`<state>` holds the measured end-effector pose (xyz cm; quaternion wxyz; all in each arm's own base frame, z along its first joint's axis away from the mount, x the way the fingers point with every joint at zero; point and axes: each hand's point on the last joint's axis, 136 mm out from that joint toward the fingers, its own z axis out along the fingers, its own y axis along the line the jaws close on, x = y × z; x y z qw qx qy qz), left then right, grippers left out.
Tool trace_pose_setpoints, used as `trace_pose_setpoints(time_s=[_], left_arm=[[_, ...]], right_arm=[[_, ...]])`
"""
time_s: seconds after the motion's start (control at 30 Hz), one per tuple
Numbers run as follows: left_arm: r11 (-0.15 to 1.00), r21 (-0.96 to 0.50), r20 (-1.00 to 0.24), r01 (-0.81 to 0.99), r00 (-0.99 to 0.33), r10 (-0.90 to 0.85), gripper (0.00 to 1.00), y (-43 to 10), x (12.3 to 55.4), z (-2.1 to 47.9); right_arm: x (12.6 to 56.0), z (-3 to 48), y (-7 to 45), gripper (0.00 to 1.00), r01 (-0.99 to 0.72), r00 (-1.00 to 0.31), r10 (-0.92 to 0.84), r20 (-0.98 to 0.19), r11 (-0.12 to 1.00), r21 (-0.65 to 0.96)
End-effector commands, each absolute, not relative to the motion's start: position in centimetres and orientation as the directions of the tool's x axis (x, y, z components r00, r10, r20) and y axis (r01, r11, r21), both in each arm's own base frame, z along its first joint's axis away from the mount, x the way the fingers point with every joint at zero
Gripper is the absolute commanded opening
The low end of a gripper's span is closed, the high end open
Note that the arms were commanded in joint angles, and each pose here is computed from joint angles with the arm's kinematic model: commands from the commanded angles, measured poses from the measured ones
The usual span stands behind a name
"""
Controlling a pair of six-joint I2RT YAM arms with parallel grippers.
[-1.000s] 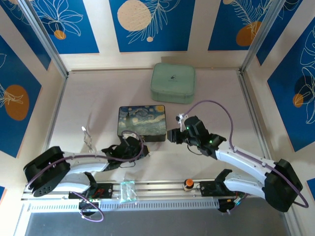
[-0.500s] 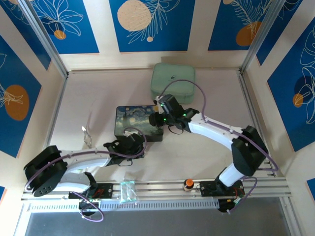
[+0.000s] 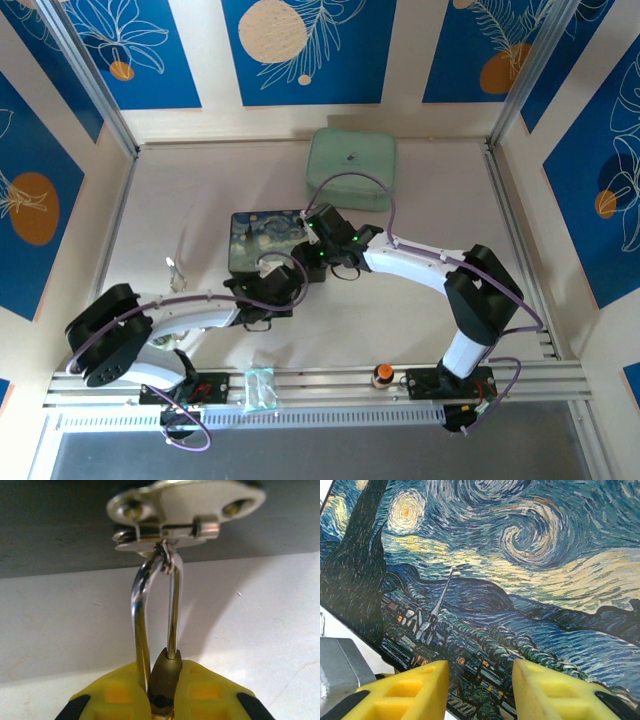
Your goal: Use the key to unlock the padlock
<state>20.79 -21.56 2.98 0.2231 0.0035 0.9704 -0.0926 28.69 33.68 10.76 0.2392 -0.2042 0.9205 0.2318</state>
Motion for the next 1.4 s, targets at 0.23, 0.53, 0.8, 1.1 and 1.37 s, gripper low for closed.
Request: trace_pose_setpoints(time_s=[0.23, 0.53, 0.8, 1.1, 1.37], left_arm=[[0.968, 0.241, -0.361, 0.069, -0.92, 0.155, 0.13, -17.1, 19.3, 0.6], [0.954, 0.285, -0.345, 0.094, -0.919, 0.193, 0.12, -15.8, 19.0, 1.9], [0.944, 0.285, -0.281, 0.167, -0.927, 0.248, 0.11, -15.7, 18.8, 2.7], [0.908, 0.39, -0.238, 0.153, -0.936, 0.26, 0.15, -14.8, 18.8, 1.9], [0.929, 0.334, -0.271, 0.159, -0.928, 0.256, 0.22, -16.8, 18.9, 1.9]], right_arm=[[26.4, 5.8, 31.6, 0.39, -0.38, -0.889, -0.24, -0.39, 0.862, 0.335], [27.5, 7.1, 30.3, 0.38, -0.295, -0.911, -0.145, -0.387, 0.884, 0.363], [27.7, 7.3, 30.8, 0.38, -0.304, -0.911, -0.152, -0.384, 0.875, 0.376], [27.6, 8.2, 32.1, 0.38, -0.327, -0.906, -0.159, -0.392, 0.852, 0.409], [27.5, 7.5, 31.9, 0.38, -0.305, -0.917, -0.146, -0.372, 0.858, 0.413]])
